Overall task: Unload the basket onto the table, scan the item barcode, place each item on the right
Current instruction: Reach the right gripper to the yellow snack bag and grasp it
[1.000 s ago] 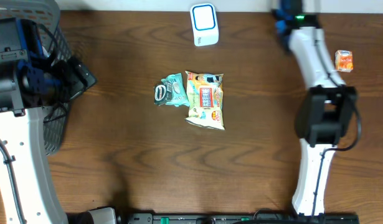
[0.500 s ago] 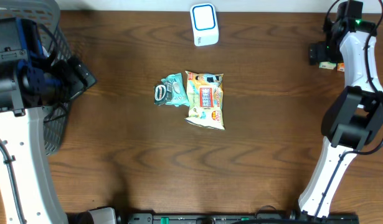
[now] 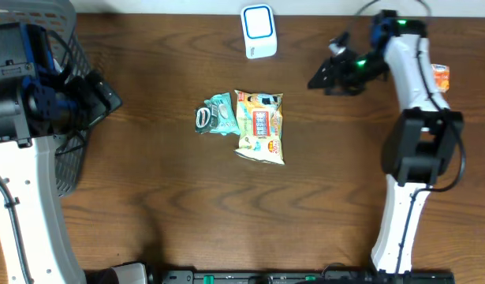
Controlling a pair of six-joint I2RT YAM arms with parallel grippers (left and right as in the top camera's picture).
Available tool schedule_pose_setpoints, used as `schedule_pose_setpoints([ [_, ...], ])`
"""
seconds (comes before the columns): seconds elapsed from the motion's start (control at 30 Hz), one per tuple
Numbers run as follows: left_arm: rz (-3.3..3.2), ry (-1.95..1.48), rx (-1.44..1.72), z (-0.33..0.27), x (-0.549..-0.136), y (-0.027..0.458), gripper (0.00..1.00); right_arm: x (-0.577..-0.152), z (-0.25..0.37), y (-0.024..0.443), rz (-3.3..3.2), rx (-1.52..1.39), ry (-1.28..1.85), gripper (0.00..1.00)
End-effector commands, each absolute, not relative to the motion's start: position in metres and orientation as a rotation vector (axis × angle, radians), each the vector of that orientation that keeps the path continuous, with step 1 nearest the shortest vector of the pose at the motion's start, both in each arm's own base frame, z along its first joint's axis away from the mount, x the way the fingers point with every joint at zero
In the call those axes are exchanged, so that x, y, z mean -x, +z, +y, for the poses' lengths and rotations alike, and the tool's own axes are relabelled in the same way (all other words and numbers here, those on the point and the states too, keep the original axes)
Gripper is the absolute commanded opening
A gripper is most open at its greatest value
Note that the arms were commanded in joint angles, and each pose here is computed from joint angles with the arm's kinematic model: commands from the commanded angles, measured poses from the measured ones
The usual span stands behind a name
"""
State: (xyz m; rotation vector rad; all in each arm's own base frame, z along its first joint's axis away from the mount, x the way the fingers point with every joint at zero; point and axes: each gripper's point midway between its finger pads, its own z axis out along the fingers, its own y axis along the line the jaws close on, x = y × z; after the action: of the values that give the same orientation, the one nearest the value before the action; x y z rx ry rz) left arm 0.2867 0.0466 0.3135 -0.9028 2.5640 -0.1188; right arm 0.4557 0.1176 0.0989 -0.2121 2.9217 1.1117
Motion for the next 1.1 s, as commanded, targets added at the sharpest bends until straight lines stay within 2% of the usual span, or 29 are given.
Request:
schedule_pose_setpoints([
  [0.0,2.56,-0.107,0.897,0.049,-0.286,0.315,0.98,-0.441,0.154,0.105,2.964,0.363,1.015,0.01],
  [0.13,2.56,-0.107,0.897,0.049,-0.286,0.315,0.98,-0.424,0.174,0.089,3.117,0.351,0.763,0.01],
  [0.23,2.56,-0.108,0.897,0.049,-0.286,0.315,0.98,-0.407,0.184,0.073,3.23,0.283,0.392,0.01],
  [0.4,2.56,-0.107,0.897,0.049,-0.286,0.315,0.98,-0.37,0.22,0.054,3.281,0.384,0.108,0.01],
  [0.73,2.56,-0.107,0.897,0.049,-0.286,0.315,0.98,-0.299,0.253,0.014,3.371,0.639,-0.035,0.01],
  [0.87,2.56,-0.107,0.897,0.049,-0.286,0.315,0.98,-0.296,0.248,0.045,3.391,0.625,-0.054,0.01],
  [1.07,2.56,-0.107,0.897,0.049,-0.286,0.315,0.98,-0.326,0.27,0.071,3.201,0.607,0.099,0.01],
])
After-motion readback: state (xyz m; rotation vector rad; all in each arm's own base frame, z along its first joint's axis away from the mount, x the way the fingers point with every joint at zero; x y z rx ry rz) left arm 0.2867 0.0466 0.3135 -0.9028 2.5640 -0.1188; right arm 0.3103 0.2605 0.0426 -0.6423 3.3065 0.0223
